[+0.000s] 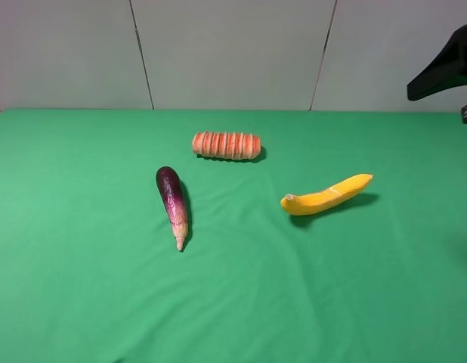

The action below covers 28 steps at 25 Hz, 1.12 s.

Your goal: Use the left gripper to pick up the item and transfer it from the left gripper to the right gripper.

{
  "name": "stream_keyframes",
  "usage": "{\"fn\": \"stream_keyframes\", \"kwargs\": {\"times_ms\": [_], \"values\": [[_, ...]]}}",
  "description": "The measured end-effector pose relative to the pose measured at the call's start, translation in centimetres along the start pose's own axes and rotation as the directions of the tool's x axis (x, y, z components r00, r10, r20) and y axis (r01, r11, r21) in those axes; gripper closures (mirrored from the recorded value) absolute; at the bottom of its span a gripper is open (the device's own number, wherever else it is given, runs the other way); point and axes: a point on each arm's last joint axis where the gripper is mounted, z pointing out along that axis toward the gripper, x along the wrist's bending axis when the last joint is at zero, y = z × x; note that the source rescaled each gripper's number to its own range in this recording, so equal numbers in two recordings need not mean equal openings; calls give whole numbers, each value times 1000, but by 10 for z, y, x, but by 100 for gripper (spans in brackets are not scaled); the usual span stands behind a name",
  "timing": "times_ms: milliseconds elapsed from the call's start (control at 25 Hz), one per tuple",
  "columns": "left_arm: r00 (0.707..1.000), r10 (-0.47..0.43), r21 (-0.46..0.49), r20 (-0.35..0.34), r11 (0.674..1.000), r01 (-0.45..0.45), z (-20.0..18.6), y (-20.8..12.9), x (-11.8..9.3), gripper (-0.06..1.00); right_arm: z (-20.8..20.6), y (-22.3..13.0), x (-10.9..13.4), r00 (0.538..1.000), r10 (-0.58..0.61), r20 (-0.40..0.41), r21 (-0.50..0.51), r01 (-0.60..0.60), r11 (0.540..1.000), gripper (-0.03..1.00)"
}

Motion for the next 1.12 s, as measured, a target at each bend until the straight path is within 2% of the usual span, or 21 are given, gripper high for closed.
{"fn": "stream_keyframes", "kwargs": {"times_ms": [240, 480, 680, 880, 1120], "values": [[1000, 0, 0, 0, 1000, 0, 0, 0, 0, -6, -26, -22, 35, 989, -143, 45, 34, 142, 989, -3], [1000, 0, 0, 0, 1000, 0, 0, 0, 0, -6, -60, -46, 53, 975, -199, 94, 10, 199, 980, -3], [1000, 0, 1, 0, 1000, 0, 0, 0, 0, -6, -89, -66, 58, 969, -210, 127, -44, 217, 975, -3], [1000, 0, 1, 0, 1000, 0, 0, 0, 0, -6, -117, -91, 60, 959, -231, 164, -146, 255, 956, -3], [1000, 0, 1, 0, 1000, 0, 0, 0, 0, -6, -129, -129, 59, 955, -241, 173, -218, 276, 936, -3]]}}
